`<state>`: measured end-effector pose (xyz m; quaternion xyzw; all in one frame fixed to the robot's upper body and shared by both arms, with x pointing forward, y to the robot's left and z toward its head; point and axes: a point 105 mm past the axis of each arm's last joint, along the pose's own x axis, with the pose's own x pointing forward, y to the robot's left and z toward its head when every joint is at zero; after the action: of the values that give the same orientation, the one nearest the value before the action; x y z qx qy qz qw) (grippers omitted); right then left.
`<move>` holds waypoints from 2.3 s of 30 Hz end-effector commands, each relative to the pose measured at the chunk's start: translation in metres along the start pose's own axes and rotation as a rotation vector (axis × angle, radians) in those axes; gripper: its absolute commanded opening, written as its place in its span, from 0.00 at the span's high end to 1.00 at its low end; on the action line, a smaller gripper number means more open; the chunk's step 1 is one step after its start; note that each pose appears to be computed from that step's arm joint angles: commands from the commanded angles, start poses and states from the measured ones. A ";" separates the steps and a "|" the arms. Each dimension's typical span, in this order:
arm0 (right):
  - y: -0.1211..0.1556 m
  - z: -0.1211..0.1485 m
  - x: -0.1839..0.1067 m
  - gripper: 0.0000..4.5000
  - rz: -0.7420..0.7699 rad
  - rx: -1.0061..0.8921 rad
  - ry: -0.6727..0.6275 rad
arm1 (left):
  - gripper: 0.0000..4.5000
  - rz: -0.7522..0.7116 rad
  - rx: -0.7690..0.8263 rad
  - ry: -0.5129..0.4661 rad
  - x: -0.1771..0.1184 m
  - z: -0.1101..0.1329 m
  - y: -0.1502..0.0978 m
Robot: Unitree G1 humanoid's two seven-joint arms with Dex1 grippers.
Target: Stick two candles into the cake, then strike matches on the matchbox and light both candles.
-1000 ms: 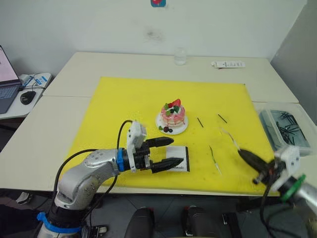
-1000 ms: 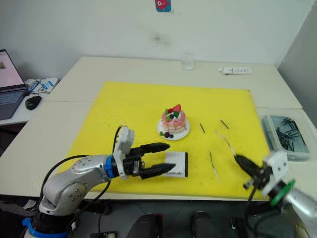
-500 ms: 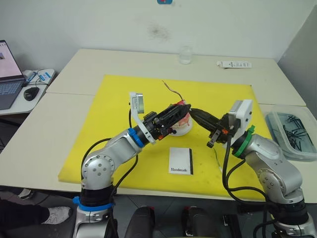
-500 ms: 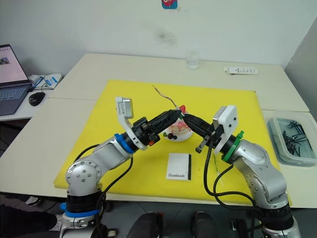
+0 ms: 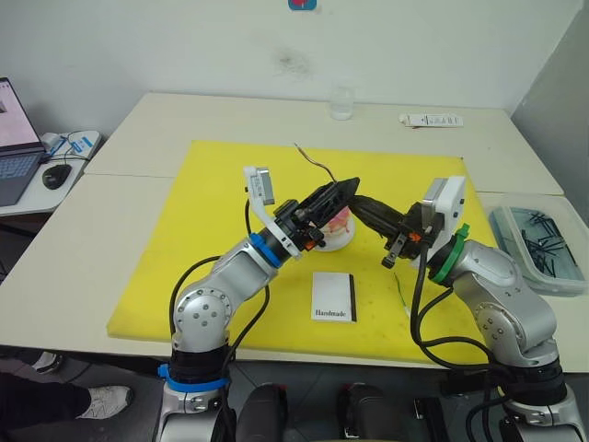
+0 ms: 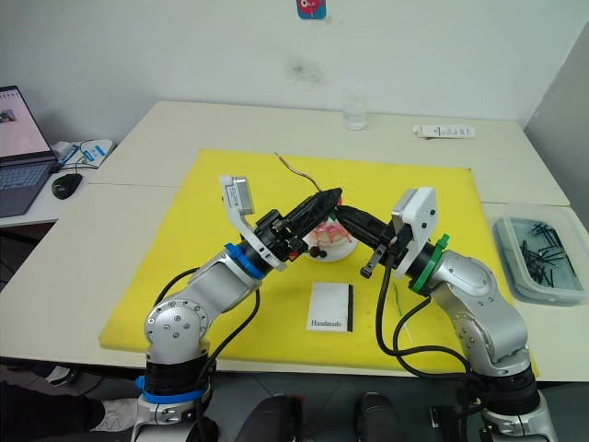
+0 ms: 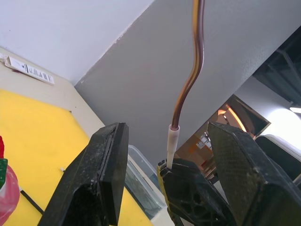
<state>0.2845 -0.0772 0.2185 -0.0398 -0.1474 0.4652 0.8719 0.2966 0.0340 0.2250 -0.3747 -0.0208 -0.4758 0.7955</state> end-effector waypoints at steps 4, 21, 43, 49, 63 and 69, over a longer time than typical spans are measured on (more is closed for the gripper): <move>0.000 0.012 0.002 1.00 0.010 -0.046 -0.043 | 0.54 -0.059 0.014 -0.031 0.005 0.004 -0.013; 0.009 0.007 -0.005 0.70 0.038 -0.013 0.002 | 1.00 -0.050 0.062 -0.005 0.002 0.015 -0.006; -0.014 -0.011 0.032 0.13 -0.132 -0.031 0.247 | 1.00 0.145 0.519 0.213 -0.025 0.068 0.067; -0.013 -0.018 0.027 0.13 -0.141 -0.058 0.278 | 1.00 0.119 0.504 0.228 -0.019 0.058 0.074; -0.013 -0.016 0.022 0.13 -0.172 -0.066 0.284 | 1.00 0.112 0.512 0.223 -0.009 0.044 0.087; -0.016 -0.015 0.021 0.13 -0.187 -0.070 0.284 | 1.00 0.121 0.519 0.213 -0.006 0.045 0.092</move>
<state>0.3163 -0.0654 0.1989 -0.1141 -0.0140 0.3748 0.9199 0.3780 0.0927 0.1846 -0.1191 -0.0039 -0.4349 0.8926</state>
